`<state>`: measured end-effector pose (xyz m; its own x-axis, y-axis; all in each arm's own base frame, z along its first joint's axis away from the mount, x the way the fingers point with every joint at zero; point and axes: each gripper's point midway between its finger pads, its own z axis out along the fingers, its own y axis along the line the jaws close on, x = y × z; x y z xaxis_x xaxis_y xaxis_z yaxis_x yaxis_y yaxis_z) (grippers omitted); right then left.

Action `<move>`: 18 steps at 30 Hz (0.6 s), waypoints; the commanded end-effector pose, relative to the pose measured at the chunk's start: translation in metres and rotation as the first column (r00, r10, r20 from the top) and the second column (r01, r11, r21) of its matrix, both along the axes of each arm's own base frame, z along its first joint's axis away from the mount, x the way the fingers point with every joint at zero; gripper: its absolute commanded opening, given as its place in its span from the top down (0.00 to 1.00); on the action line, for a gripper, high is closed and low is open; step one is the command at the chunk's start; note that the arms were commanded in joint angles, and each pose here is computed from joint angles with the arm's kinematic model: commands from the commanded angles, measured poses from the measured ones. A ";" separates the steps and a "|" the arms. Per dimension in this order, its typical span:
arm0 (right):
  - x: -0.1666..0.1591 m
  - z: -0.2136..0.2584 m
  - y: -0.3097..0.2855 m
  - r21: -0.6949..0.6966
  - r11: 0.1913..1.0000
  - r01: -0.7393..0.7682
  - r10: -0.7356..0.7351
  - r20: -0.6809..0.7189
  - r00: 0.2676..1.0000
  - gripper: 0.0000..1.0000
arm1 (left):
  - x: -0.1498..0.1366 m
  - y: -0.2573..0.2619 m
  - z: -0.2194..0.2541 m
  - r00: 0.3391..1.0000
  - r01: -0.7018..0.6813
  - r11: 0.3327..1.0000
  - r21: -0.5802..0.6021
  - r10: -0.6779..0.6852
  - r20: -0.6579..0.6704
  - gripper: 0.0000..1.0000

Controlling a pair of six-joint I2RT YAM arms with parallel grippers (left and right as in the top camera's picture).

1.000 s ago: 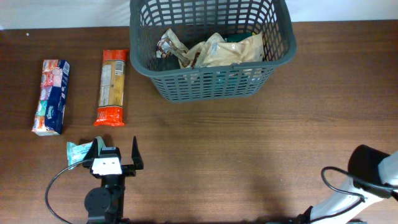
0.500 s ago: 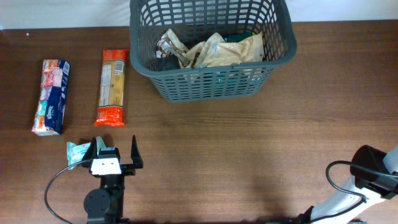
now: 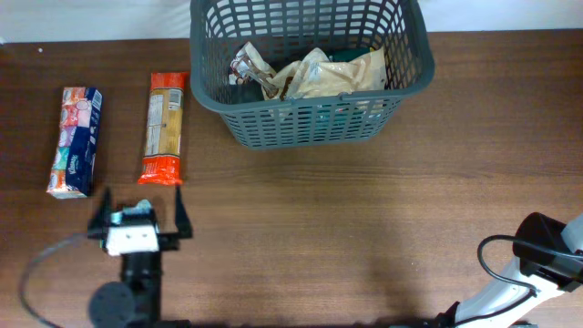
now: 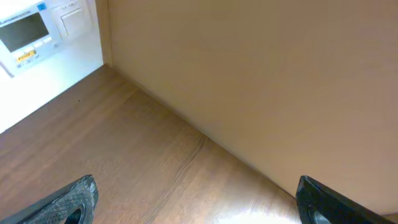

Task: Pack container
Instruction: 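Move the left gripper up to the blue-and-white tissue box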

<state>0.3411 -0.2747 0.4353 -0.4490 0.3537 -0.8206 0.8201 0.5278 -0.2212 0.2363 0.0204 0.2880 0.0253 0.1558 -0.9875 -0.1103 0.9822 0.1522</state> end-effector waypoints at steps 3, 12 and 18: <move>-0.003 0.002 -0.001 0.000 1.000 0.016 -0.016 0.011 1.000 0.01 | 0.020 0.039 0.078 0.972 -0.219 0.956 0.197 0.232 -0.047 0.01; -0.003 0.002 -0.001 0.000 1.000 0.016 -0.016 0.011 1.000 0.01 | 0.106 0.052 0.109 0.938 -0.234 0.936 0.263 0.289 -0.190 0.01; -0.003 0.002 -0.001 0.000 1.000 0.016 -0.016 0.011 1.000 0.01 | 0.136 0.076 0.081 0.874 -0.333 0.892 0.304 0.413 -0.255 0.01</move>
